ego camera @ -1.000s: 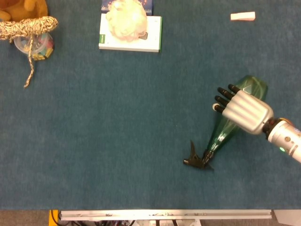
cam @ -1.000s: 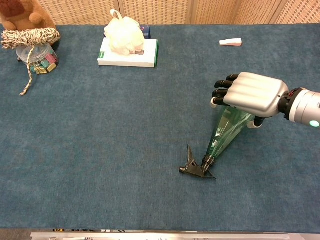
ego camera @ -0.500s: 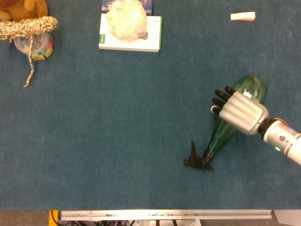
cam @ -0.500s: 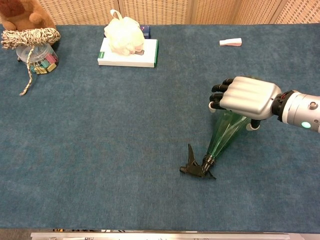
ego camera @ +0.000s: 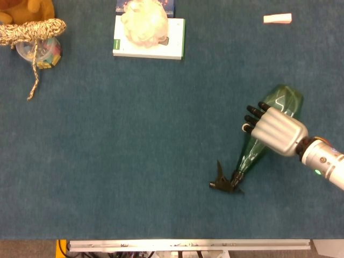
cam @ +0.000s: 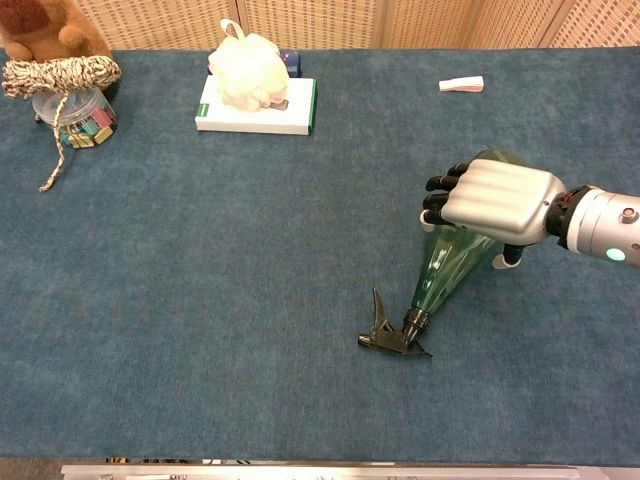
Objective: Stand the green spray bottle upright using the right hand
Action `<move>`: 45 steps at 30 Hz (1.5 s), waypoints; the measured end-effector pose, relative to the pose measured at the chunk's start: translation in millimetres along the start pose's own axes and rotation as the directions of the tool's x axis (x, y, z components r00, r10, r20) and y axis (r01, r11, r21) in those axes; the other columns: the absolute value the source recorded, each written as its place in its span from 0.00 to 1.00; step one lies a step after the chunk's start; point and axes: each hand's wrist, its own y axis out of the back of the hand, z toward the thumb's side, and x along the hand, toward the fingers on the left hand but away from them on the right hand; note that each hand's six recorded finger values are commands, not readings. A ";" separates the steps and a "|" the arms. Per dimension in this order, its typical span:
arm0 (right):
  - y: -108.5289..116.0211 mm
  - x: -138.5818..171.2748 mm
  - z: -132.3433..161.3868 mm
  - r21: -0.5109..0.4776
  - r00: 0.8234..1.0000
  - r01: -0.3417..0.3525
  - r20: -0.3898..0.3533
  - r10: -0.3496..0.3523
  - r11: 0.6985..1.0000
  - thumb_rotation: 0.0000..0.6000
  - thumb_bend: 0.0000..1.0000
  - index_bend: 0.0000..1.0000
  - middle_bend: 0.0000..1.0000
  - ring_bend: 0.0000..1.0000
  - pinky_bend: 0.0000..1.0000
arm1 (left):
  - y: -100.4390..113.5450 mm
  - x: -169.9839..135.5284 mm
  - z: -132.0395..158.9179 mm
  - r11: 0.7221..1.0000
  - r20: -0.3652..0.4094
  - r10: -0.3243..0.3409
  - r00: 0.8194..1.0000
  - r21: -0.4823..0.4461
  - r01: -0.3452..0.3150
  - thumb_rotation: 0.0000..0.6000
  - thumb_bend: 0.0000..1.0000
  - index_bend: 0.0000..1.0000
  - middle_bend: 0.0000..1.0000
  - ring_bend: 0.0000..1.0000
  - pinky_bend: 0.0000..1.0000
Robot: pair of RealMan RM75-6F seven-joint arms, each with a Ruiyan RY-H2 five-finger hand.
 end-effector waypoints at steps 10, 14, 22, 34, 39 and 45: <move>-7.4 -8.0 4.1 0.026 1.000 -0.021 -0.014 0.021 0.999 1.00 0.01 0.36 0.33 0.18 0.21 | 1.4 0.9 -2.1 1.000 -0.013 0.009 1.000 -0.005 -0.009 1.00 0.05 0.44 0.32 0.19 0.38; -6.3 -9.7 5.1 0.024 1.000 -0.010 -0.014 0.010 1.000 1.00 0.01 0.38 0.37 0.22 0.21 | 2.2 0.8 -1.8 1.000 -0.013 0.012 1.000 -0.008 -0.012 1.00 0.05 0.44 0.32 0.19 0.38; -3.4 -8.9 4.0 0.017 1.000 0.020 -0.006 -0.020 1.000 1.00 0.01 0.45 0.44 0.32 0.25 | 3.3 0.0 -1.8 1.000 -0.013 0.017 1.000 -0.013 -0.018 1.00 0.05 0.44 0.32 0.19 0.38; -3.1 2.3 -17.3 -0.038 0.995 0.067 0.072 -0.064 0.997 1.00 0.01 0.47 0.46 0.34 0.25 | 3.4 -0.1 -1.0 1.000 -0.013 0.021 1.000 -0.014 -0.021 1.00 0.05 0.44 0.32 0.19 0.38; -0.4 9.9 -32.9 -0.080 0.986 0.111 0.136 -0.099 0.991 1.00 0.01 0.47 0.46 0.34 0.25 | 3.8 0.4 -0.2 0.999 -0.013 0.035 0.999 -0.017 -0.036 1.00 0.05 0.44 0.32 0.19 0.38; 0.6 17.8 -53.9 -0.164 0.961 0.194 0.232 -0.153 0.967 1.00 0.01 0.47 0.46 0.34 0.25 | 3.0 0.5 0.6 0.999 -0.011 0.039 0.999 -0.019 -0.039 1.00 0.05 0.44 0.32 0.19 0.38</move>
